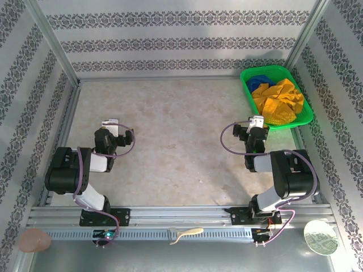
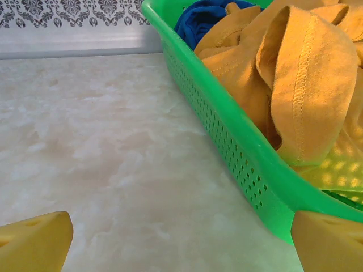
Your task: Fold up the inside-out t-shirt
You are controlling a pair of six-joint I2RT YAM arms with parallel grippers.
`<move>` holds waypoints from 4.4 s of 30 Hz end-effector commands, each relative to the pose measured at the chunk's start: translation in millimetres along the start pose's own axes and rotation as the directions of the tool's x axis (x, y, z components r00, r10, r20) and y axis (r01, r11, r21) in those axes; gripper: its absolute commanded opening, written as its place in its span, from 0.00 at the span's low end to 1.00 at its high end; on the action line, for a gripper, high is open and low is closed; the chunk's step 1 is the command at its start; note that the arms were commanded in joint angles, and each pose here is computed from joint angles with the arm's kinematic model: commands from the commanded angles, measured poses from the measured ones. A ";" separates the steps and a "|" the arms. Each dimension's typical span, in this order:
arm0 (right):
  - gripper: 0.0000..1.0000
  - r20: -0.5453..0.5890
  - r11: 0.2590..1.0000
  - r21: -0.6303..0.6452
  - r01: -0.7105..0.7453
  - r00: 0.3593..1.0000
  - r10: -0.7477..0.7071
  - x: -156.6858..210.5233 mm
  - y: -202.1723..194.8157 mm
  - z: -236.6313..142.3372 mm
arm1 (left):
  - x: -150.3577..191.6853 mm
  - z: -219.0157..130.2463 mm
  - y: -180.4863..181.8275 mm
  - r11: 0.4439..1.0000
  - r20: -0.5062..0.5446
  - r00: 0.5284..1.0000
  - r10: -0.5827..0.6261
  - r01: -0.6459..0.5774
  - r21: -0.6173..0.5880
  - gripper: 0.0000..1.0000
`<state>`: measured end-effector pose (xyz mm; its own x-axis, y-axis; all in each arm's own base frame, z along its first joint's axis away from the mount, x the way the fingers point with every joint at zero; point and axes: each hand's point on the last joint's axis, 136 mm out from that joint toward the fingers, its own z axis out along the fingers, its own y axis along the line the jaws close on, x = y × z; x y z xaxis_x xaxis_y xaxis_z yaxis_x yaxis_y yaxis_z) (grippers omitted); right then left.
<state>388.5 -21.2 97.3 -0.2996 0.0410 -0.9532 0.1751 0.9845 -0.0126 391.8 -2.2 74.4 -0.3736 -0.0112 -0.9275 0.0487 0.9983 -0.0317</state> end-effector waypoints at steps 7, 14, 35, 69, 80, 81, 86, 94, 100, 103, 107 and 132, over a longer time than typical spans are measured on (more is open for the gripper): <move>0.98 0.019 1.000 -0.005 -0.004 1.000 0.004 -3.1 1.7 -1.9 | -15.8 1.6 -5.4 0.999 0.054 0.998 0.030 -0.031 0.022 0.99; 0.98 0.022 1.000 -0.005 -0.004 1.000 0.004 -4.4 1.9 -1.7 | -15.0 1.6 -5.0 0.999 0.051 0.998 0.030 -0.031 0.020 0.99; 0.99 0.015 1.000 -0.008 -0.014 1.000 0.014 -2.4 0.5 -1.3 | -15.5 4.7 9.7 0.998 0.033 0.999 0.000 0.002 -0.066 0.99; 0.90 -0.269 0.789 0.296 -0.538 0.746 0.610 -158.5 -60.9 27.1 | -140.6 -88.5 -97.0 0.962 -0.062 0.978 -0.199 0.207 0.179 0.99; 0.97 -0.274 0.722 0.537 -0.436 0.719 0.638 -133.2 -108.2 89.6 | -111.7 -62.1 -184.5 0.939 -0.173 0.980 -0.097 0.147 0.310 0.99; 0.97 -0.273 0.708 0.555 -0.437 0.708 0.651 -127.8 -109.3 93.7 | -109.3 -60.9 -188.2 0.935 -0.180 0.979 -0.098 0.152 0.320 0.99; 0.95 -0.256 0.636 0.617 -0.463 0.647 0.719 -99.7 -110.6 106.8 | -106.1 -57.4 -198.9 0.924 -0.195 0.977 -0.087 0.152 0.350 0.99; 0.81 -0.343 0.643 0.603 -0.472 0.574 0.743 -58.6 -96.0 142.2 | -105.9 -62.0 -201.2 0.919 -0.203 0.975 -0.085 0.155 0.363 0.99; 0.02 -0.383 0.691 0.463 -0.555 0.579 0.720 -84.9 -76.7 149.7 | -106.9 -68.7 -198.4 0.918 -0.202 0.974 -0.103 0.171 0.357 0.99; 0.00 -0.324 0.735 0.339 -0.588 0.660 0.678 -145.5 -63.4 129.1 | -107.2 -70.2 -197.6 0.918 -0.200 0.973 -0.115 0.181 0.353 0.99; 0.00 -0.227 0.795 0.125 -0.594 0.763 0.606 -231.7 -30.2 82.3 | -112.8 -70.3 -193.5 0.922 -0.193 0.970 -0.149 0.206 0.328 0.99; 0.54 -0.505 0.657 -0.577 -0.485 0.844 0.180 -186.7 253.7 -83.5 | -124.2 -118.0 -146.4 0.950 -0.164 0.960 -0.225 0.254 0.180 0.99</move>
<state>411.6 225.6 325.2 -0.6955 0.3570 -0.6236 -0.2543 0.6894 0.6783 333.7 -147.1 251.8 -0.4802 -0.2192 -0.8493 0.1613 0.9297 -0.3312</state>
